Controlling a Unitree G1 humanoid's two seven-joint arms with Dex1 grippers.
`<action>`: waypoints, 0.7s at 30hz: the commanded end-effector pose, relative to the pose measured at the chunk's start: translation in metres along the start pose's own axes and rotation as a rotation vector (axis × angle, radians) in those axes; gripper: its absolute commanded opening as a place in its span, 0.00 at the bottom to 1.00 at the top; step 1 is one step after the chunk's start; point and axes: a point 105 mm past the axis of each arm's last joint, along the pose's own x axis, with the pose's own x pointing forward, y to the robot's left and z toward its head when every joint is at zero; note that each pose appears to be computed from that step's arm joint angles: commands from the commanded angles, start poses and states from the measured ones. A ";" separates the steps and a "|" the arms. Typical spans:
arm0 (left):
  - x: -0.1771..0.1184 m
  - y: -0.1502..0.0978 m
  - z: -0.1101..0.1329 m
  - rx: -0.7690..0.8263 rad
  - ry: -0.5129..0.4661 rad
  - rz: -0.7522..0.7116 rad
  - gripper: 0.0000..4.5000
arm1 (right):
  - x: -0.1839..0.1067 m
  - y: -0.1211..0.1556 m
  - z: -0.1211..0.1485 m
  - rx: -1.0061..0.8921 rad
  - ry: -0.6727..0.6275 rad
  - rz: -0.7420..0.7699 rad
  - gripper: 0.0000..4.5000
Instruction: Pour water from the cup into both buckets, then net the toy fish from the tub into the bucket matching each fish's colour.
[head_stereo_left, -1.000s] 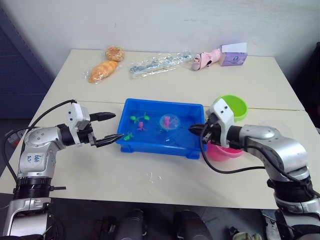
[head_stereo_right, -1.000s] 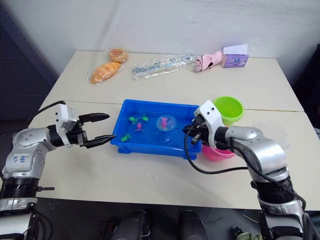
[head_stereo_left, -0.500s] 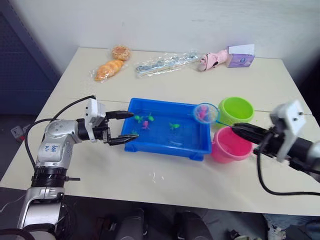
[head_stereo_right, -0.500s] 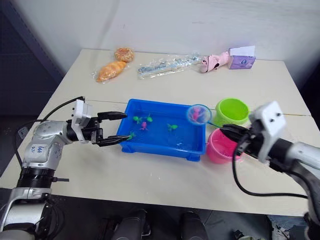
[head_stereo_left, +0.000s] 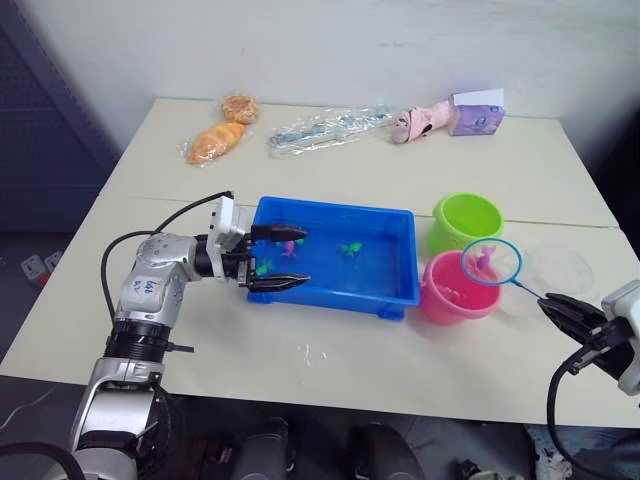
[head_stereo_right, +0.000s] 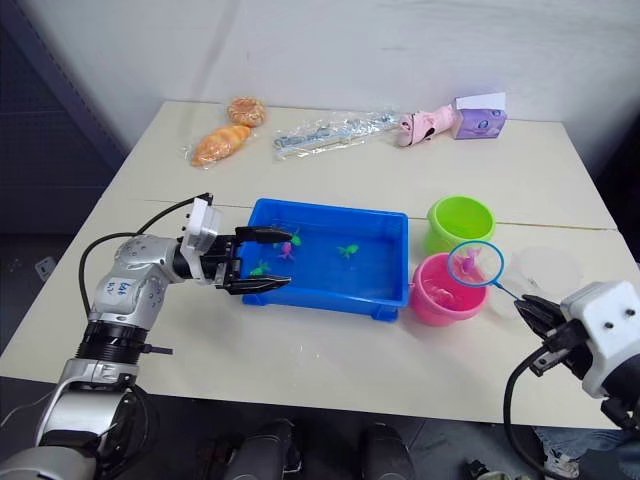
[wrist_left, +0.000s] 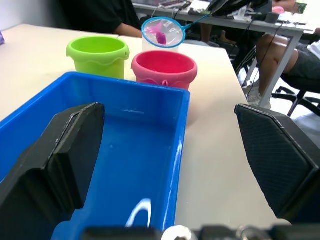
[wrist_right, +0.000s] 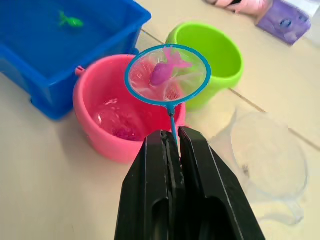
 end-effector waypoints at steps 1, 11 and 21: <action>0.010 -0.004 0.006 0.024 -0.020 -0.041 0.99 | 0.002 0.002 -0.011 -0.213 -0.032 -0.040 0.00; 0.015 -0.009 0.009 0.012 -0.050 -0.033 0.99 | 0.004 -0.006 -0.015 -0.779 -0.127 -0.167 0.00; 0.016 -0.010 0.011 0.019 -0.056 -0.020 0.99 | -0.004 -0.005 -0.023 -1.164 -0.186 -0.164 0.00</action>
